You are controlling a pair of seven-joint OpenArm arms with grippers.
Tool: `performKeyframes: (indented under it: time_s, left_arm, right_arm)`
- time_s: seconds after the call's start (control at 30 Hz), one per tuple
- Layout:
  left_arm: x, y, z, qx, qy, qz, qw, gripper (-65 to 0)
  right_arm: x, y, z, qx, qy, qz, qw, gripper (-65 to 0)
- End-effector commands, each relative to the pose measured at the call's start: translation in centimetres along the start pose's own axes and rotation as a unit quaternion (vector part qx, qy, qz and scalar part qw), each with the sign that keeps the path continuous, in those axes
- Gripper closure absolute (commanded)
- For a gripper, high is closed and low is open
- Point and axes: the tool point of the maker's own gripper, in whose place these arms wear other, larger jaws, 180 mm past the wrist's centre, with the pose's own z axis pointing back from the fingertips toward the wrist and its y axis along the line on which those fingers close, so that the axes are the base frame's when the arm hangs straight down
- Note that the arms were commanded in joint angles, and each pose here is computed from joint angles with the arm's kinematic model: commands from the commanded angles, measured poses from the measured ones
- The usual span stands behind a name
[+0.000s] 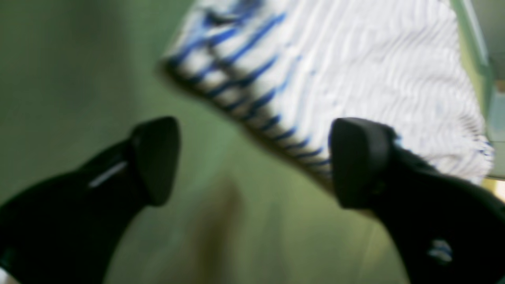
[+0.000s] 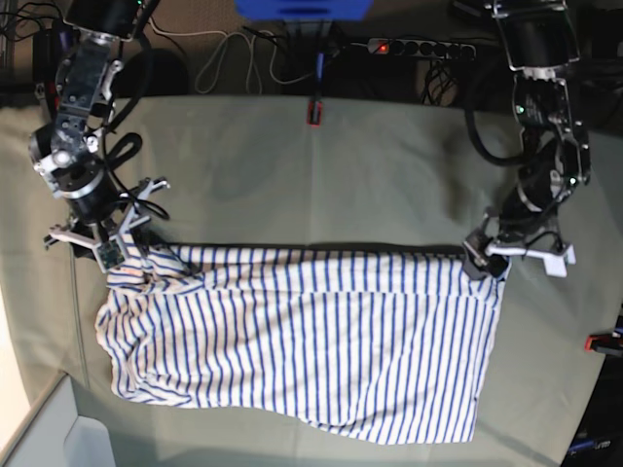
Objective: Layout the t-shirt on the table in an organized manner, then fold the t-shirt properly
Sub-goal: 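Hold the shirt edge with both grippers and pull it taut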
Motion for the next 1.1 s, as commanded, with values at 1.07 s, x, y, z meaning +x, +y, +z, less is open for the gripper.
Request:
performKeyframes:
  time_s: [1.07]
  left_arm:
    - [2.5, -1.8, -4.3, -0.011, -0.012, 0.075, 0.997, -40.3]
  right_arm:
    - [0.6, -1.8, 0.6, -0.023, -0.017, -0.001, 0.9996, -27.3]
